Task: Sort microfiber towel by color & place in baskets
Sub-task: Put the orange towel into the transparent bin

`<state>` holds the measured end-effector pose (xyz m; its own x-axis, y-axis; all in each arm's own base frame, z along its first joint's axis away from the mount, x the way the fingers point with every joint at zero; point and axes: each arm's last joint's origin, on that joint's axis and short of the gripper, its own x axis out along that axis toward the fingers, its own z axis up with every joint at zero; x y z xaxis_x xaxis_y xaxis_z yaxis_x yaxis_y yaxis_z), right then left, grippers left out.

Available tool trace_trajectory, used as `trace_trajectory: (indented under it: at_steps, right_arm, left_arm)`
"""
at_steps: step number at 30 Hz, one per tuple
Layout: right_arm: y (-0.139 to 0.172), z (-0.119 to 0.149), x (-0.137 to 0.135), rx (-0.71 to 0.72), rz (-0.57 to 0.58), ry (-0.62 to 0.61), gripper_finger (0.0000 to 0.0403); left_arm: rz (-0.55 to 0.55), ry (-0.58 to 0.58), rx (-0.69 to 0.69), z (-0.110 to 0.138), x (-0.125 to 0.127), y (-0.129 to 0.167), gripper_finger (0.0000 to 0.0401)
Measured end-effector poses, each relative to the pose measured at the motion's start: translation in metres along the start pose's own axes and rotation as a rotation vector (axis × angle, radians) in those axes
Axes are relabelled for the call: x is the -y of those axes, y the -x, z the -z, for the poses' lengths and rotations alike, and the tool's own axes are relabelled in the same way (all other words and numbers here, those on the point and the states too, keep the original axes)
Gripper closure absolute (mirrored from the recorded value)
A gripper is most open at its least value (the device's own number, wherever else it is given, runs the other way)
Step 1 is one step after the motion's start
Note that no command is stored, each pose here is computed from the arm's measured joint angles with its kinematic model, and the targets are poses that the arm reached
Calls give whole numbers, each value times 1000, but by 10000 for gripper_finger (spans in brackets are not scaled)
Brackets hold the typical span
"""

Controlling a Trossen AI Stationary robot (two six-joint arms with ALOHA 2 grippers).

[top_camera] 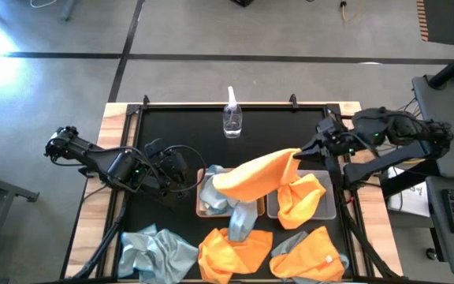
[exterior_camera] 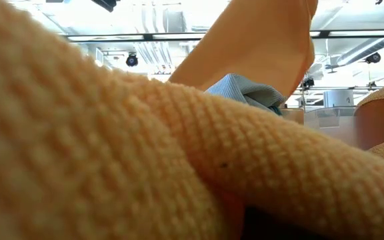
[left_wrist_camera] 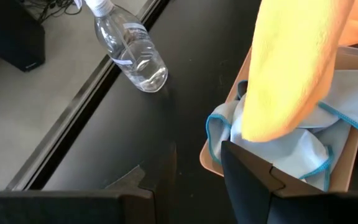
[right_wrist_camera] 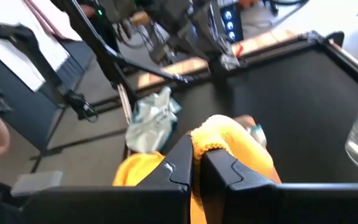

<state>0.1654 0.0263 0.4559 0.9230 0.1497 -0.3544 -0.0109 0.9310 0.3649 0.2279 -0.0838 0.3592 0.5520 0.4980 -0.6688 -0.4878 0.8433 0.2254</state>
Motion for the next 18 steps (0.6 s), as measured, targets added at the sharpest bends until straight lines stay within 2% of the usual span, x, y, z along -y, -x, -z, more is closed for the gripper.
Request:
trace_trajectory:
  at_steps: [18]
  right_arm:
    - [43,-11,-5,221,-91,19,394]
  left_arm:
    - [1,3,1,0,0,0,288]
